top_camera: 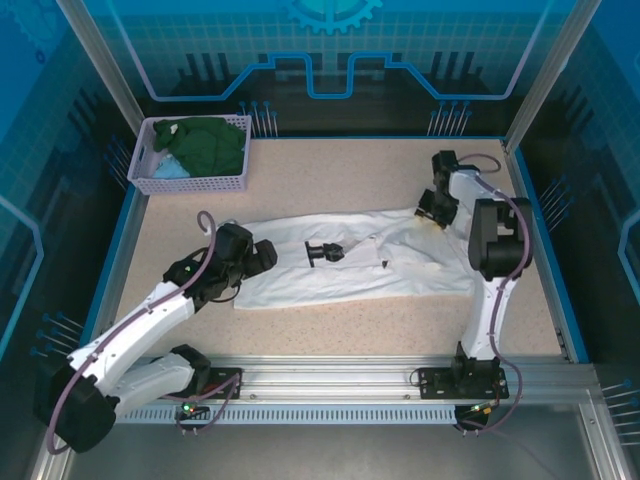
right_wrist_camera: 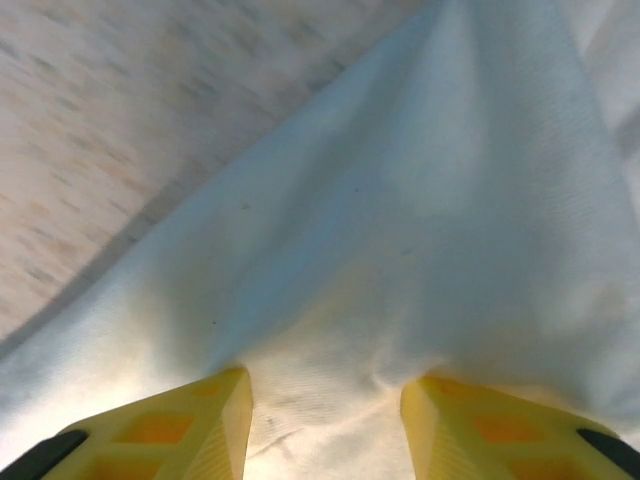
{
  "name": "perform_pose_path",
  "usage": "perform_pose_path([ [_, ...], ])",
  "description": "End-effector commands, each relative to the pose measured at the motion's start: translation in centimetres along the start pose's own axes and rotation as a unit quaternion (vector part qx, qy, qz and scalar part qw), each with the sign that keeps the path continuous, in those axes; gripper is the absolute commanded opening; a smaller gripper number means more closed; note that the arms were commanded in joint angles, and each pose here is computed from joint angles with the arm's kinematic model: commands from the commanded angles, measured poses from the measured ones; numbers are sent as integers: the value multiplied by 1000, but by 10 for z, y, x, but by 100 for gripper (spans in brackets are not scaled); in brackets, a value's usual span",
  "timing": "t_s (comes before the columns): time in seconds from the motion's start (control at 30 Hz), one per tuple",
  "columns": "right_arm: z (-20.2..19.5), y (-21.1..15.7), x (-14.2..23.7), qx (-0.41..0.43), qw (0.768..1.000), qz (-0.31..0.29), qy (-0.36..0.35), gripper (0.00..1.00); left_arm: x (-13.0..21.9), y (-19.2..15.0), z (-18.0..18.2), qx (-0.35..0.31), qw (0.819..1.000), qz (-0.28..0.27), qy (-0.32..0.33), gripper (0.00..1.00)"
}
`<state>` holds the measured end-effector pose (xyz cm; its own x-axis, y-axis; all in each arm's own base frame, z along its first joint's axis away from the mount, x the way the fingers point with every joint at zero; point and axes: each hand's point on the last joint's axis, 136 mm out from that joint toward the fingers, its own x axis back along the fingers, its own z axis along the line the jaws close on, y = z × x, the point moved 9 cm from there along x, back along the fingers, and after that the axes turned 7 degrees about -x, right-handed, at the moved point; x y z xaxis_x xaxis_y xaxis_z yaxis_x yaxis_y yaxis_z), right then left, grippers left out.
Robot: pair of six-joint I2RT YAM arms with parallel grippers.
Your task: Fold and stack the t-shirts
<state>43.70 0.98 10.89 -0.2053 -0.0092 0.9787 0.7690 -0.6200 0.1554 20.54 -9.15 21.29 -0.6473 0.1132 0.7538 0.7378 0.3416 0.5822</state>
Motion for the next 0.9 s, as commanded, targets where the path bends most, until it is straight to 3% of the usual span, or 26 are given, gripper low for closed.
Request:
perform_pose_path([
  [0.0,22,-7,-17,12,999,20,-40,47,7,-8,13,-18,1000,-2,25,95],
  [0.23,108,12,-37,52,998,19,-12,47,3,-12,16,-9,1000,-5,23,99],
  [0.43,164,38,-30,64,988,-25,139,54,-6,-17,18,-5,1000,10,20,99],
  [0.5,172,45,-4,59,981,-41,180,57,-13,-23,15,1,1000,28,1,99],
  [0.67,182,44,107,78,955,-106,264,66,-41,-40,6,1,995,96,-38,94],
  [0.8,144,21,158,54,969,-112,216,64,-61,-47,-4,-10,988,147,-45,86],
  [0.87,117,1,153,45,979,-89,178,61,-65,-49,-8,-22,986,158,-40,82],
])
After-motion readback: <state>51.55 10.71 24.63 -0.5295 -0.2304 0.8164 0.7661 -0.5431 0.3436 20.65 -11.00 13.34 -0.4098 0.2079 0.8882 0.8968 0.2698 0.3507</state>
